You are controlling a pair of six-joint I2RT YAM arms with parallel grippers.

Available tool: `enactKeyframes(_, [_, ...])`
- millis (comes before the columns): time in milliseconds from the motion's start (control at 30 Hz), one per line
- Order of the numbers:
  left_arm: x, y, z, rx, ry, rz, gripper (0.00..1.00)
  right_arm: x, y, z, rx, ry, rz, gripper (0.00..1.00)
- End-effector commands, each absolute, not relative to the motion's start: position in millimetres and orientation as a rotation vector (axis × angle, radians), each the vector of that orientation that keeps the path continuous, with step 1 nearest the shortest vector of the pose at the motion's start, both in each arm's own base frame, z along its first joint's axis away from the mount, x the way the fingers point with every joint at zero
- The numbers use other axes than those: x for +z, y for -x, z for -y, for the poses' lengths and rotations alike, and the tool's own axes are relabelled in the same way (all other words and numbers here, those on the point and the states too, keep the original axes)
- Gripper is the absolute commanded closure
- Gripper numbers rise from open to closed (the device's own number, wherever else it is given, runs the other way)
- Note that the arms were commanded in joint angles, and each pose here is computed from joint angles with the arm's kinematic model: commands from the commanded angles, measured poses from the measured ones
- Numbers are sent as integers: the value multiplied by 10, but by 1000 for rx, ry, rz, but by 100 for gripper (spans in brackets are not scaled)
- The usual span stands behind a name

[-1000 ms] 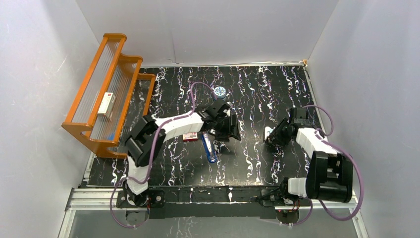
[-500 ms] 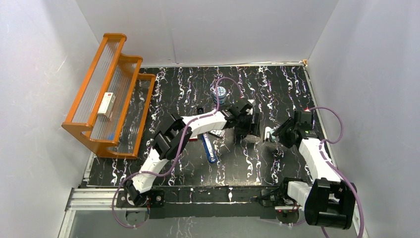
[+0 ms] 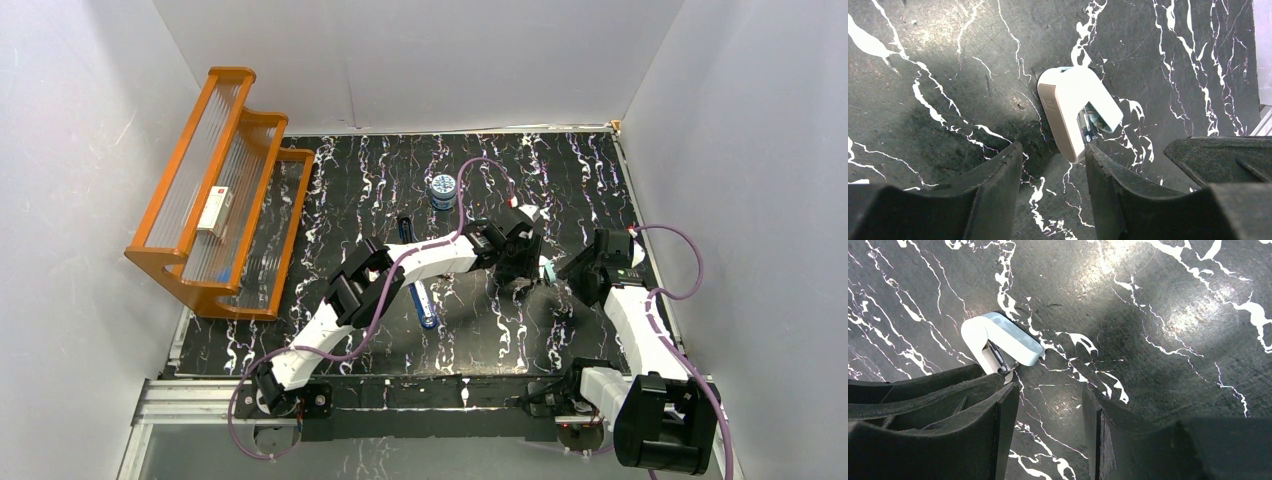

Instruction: Load the staples into the stapler

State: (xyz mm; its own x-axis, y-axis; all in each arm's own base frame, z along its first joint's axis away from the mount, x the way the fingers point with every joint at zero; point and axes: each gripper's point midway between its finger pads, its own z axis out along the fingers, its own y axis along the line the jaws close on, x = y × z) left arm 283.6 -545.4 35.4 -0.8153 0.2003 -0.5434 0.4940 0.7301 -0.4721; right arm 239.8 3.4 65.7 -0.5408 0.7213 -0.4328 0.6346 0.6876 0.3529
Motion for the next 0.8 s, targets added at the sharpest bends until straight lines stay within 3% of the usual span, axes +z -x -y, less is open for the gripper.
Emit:
enactKeyframes(0, [260, -2875, 5341, -759, -522, -2476, 56, 703, -2420, 16, 190, -1053, -2305, 42])
enactKeyframes(300, [178, -2862, 5415, -778, -550, -2494, 58, 729, -2447, -18, 222, -1024, -2298, 41])
enactKeyframes(600, [145, -2857, 5422, -772, -601, -2486, 92, 721, -2471, -113, 283, -944, -2333, 40])
enactKeyframes(767, [114, -2852, 5403, -784, -608, -2491, 100, 771, -2548, -259, 383, -798, -2360, 30])
